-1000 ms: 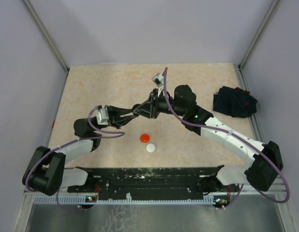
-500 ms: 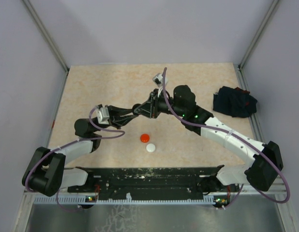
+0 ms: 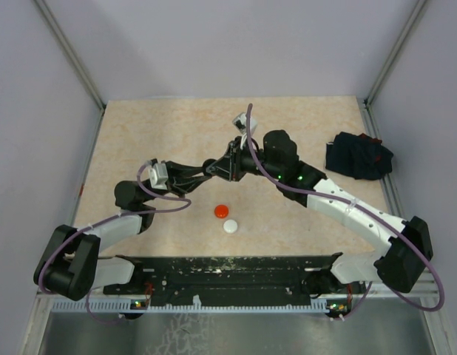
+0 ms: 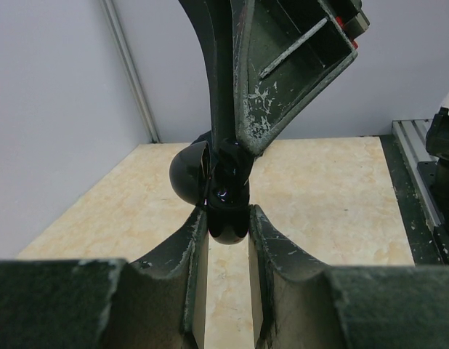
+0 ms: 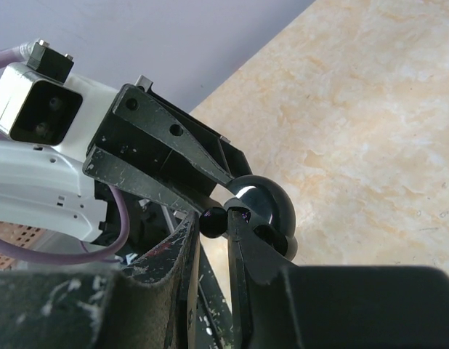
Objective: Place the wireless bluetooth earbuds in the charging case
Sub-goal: Place the earbud in the charging case.
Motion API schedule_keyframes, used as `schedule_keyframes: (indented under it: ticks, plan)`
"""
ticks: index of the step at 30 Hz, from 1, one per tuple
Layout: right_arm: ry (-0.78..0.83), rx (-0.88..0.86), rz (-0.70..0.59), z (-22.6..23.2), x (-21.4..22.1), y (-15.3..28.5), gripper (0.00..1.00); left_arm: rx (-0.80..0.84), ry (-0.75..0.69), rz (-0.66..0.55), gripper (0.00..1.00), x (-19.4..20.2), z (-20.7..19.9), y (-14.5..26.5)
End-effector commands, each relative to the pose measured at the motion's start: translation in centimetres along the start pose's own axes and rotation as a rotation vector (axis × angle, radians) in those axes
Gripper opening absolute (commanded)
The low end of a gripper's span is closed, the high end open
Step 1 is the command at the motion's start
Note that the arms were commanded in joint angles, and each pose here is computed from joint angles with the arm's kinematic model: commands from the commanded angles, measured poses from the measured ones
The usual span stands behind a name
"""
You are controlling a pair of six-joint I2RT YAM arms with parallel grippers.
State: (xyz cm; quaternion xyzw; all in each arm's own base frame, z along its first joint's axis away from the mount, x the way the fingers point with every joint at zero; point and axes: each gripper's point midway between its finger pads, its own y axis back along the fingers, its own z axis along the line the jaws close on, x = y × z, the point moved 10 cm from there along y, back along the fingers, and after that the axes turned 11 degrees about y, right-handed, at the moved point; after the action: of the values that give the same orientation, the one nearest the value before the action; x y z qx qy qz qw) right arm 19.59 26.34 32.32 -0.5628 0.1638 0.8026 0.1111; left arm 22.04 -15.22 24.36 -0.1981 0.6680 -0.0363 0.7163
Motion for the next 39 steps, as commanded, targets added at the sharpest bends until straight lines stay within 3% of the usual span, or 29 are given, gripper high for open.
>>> schedule_keyframes:
  ticks: [1,26,39]
  plan:
    - [0.020,0.083,0.045,-0.6,0.1,0.1,0.12,0.017,-0.084,-0.065,0.00,-2.0,-0.2,-0.4]
    - [-0.027,0.271,0.148,-2.1,0.7,-0.3,0.12,0.072,-0.101,-0.032,0.00,-1.8,-0.7,-0.4]
    - [-0.006,0.179,0.110,-1.5,0.3,-0.6,0.15,0.019,-0.083,-0.034,0.00,-1.2,-0.4,-0.3]
